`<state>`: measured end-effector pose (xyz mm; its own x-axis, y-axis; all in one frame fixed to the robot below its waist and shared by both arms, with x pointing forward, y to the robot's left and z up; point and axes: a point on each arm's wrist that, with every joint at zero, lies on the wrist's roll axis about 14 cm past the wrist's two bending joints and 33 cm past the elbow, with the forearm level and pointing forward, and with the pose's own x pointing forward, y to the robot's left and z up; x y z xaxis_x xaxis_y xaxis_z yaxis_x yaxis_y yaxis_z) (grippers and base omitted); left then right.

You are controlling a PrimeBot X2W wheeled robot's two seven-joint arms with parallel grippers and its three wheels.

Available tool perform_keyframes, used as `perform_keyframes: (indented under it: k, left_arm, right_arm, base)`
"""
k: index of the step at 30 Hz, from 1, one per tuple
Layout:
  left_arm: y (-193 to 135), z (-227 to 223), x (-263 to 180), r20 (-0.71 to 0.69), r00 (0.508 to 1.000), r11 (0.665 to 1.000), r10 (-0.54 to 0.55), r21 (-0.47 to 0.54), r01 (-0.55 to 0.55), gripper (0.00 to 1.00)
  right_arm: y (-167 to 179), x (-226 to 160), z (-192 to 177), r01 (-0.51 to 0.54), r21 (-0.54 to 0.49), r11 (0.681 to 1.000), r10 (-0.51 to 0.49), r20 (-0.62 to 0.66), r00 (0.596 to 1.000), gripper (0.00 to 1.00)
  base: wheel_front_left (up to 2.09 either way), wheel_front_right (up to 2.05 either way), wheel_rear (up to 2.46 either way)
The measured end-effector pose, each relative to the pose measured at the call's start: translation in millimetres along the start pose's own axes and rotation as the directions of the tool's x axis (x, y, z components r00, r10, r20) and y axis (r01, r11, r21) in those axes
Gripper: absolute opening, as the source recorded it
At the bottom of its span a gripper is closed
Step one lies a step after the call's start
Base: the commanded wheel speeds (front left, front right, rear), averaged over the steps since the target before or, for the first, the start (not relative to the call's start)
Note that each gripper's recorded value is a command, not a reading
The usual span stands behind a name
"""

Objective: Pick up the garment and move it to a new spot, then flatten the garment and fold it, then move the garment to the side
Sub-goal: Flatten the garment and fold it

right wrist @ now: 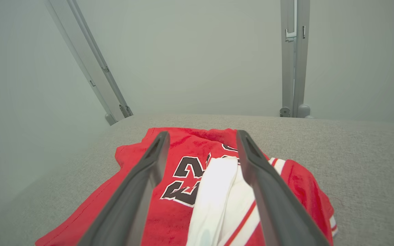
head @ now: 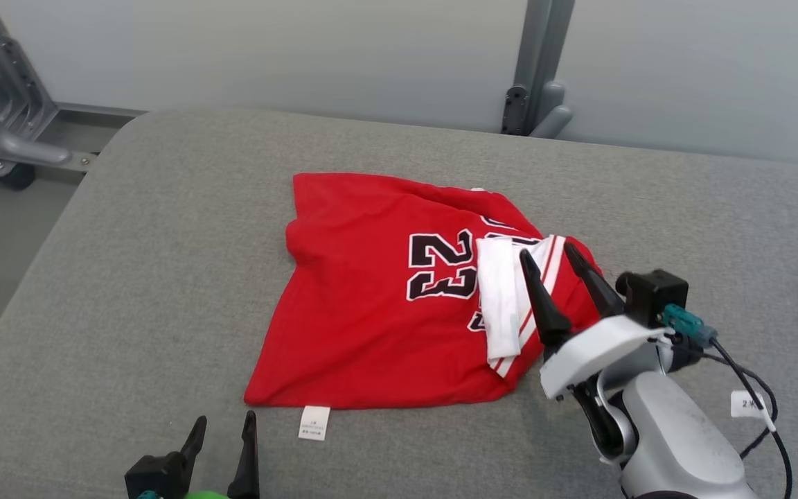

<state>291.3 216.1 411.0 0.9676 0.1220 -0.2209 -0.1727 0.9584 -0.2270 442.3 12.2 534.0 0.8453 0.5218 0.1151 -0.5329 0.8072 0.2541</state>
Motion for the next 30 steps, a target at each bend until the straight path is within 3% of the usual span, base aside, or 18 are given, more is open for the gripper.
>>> perform_keyframes:
  k: [6, 13, 30]
  left_arm:
    - [-11.8, 3.3, 6.5, 0.009, 0.999, 0.999, -0.040, 0.010, 0.040, 1.00]
    - [-29.7, 4.5, 12.4, 0.009, 0.995, 0.995, -0.097, 0.020, 0.097, 1.00]
    - [-18.5, -3.5, 0.6, -0.008, 0.998, 0.998, -0.060, 0.007, 0.060, 1.00]
  right_arm:
    - [-36.3, -44.2, -13.0, 0.131, -0.018, 0.991, -0.132, -0.031, 0.991, 1.00]
    - [-52.4, -75.0, -17.6, 0.201, -0.035, 0.979, -0.202, -0.042, 0.978, 1.00]
    - [0.0, -46.4, -59.6, 0.024, 0.003, 1.000, -0.023, -0.179, 0.984, 1.00]
  base:
    - [0.00, 0.00, 0.00]
    - [0.00, 0.00, 0.00]
    - [0.00, 0.00, 0.00]
